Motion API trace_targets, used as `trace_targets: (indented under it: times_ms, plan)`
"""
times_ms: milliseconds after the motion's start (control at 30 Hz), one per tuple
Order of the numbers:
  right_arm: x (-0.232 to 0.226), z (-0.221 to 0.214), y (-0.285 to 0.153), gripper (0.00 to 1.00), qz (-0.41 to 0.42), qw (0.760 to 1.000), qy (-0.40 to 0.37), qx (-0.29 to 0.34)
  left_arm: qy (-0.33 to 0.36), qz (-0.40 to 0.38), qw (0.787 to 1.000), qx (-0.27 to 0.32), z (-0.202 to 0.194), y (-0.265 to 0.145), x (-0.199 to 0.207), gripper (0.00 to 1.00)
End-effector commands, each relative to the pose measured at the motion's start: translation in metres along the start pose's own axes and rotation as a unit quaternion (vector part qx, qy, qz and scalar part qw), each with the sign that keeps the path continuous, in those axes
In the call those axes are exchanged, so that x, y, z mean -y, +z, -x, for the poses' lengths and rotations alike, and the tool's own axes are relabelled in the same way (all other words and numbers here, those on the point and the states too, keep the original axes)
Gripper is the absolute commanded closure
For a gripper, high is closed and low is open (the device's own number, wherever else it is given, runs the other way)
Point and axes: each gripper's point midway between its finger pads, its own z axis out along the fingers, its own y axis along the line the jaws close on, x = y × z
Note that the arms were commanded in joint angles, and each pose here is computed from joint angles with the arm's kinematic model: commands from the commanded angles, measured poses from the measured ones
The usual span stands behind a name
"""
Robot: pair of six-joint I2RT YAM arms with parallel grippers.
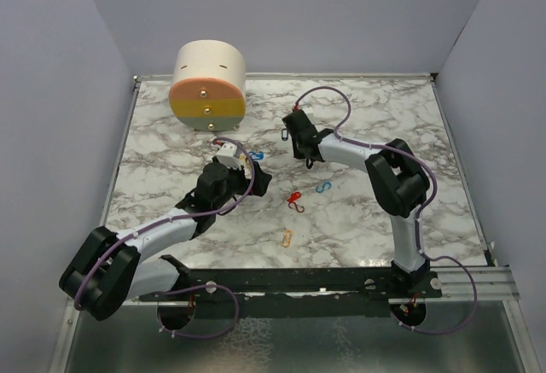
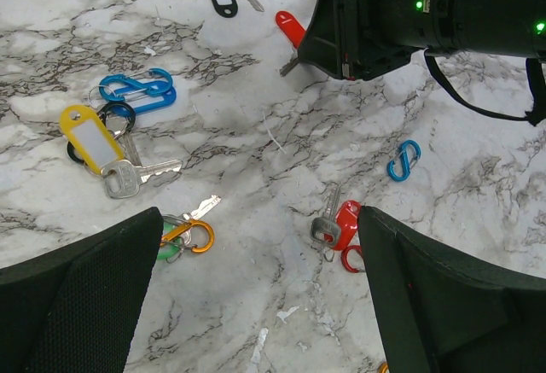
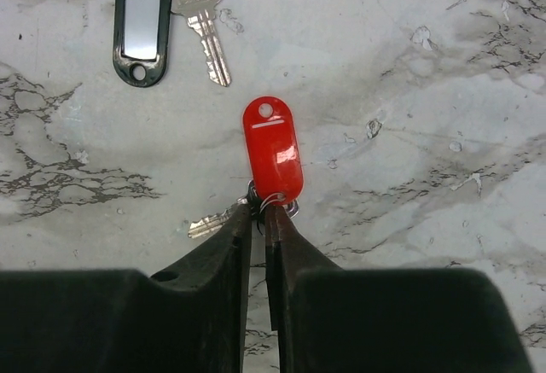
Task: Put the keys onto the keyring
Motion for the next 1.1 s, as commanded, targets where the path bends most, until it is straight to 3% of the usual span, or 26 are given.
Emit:
trace_targets:
  times_ms: [0,267,700,1067]
  plan:
    - [0.003,0.005,0.003,0.88,-0.022,1.0,0.002,0.008,0.002,0.007,1.0,0.008,0.002,-0.002,-0.002,0.01]
    - [0.011,0.021,-0.013,0.99,-0.028,0.998,0.021,0.046,0.004,0.006,1.0,0.005,-0.002,-0.003,0.0,0.02]
    - [0.034,0.048,-0.08,0.99,-0.002,0.992,0.046,0.118,0.041,-0.004,0.999,-0.001,-0.025,-0.01,0.029,0.01]
    - [0.066,0.04,-0.14,0.99,0.006,0.984,0.084,0.156,0.085,-0.023,0.995,-0.055,-0.079,-0.016,0.065,0.11]
